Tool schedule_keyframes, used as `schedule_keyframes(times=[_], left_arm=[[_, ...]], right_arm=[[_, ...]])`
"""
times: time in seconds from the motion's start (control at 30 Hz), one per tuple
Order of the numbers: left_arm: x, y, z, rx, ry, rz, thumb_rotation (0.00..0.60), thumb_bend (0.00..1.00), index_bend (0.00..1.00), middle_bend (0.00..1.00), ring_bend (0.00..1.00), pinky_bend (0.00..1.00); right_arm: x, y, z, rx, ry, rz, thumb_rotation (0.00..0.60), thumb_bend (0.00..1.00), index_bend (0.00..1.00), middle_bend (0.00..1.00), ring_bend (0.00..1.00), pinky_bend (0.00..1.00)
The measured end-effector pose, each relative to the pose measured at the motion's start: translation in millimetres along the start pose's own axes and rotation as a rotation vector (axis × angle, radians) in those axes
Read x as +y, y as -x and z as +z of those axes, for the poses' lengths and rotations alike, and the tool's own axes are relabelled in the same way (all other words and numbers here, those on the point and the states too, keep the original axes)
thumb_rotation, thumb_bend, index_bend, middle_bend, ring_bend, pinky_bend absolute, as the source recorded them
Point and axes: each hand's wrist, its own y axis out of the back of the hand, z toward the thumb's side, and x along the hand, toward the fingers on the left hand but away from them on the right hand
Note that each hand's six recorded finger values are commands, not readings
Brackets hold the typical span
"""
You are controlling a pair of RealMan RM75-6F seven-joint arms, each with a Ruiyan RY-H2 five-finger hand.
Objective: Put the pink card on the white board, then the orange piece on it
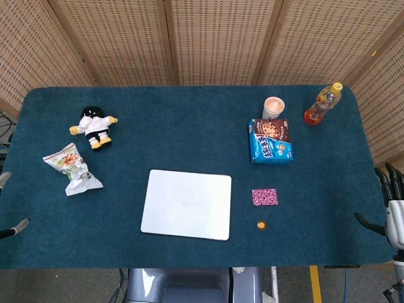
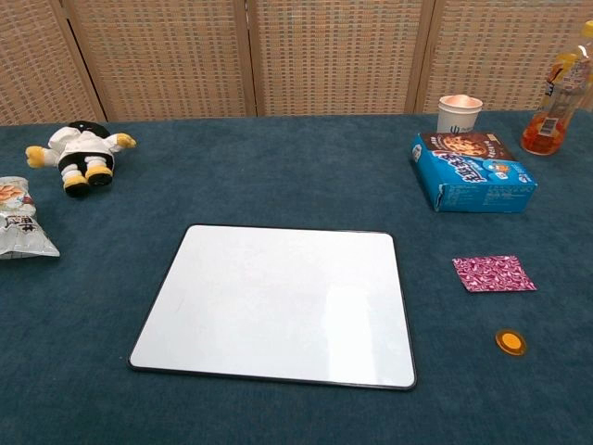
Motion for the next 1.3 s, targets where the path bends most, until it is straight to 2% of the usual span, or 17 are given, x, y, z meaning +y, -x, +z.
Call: schedule_keyframes(times=[0.2,0.3,0.47,0.67,0.87,1.07,1.3], left_arm=[[1,1,-1,0.003,0.001,0.002,0.6,0.0,0.0,0.0,0.0,0.0],[1,0,0,0.001,0.003,0.0,0.6,0.0,0.0,0.0,0.0,0.0],[-1,-1,0,0.0,-0.003,-0.009,0.6,0.0,0.0,0.0,0.0,0.0],[-3,-3,2,0.004,-0.009,-0.017,0.6,0.0,0.0,0.0,0.0,0.0],[-4,-5,0,0.016,-0.009,-0.022,0.6,0.0,0.0,0.0,0.0,0.0],[-7,-9,-4,0.031,-0.01,-0.039,0.6,0.0,0.0,0.0,0.0,0.0],[-8,-11,-5,0.035,-0.005,-0.048,0.6,0.0,0.0,0.0,0.0,0.0]], right_arm=[[-7,-2,1,0.001,-0.009,0.041,0.6,0.0,0.0,0.0,0.0,0.0],[-11,0,7,0.029,0.006,0.062,0.6,0.0,0.0,0.0,0.0,0.0],[-26,9,33,0.157,0.004,0.123,0.6,0.0,0.02,0.0,0.0,0.0],[-57,33,79,0.339,-0.056,0.204,0.6,0.01,0.2,0.0,0.0,0.0],[-96,48,122,0.44,-0.146,0.276,0.6,0.03,0.21,0.0,0.0,0.0],[-126,59,154,0.467,-0.198,0.329,0.6,0.03,0.21,0.0,0.0,0.0],[-152,65,179,0.46,-0.25,0.375,0.6,0.07,0.21,0.0,0.0,0.0]])
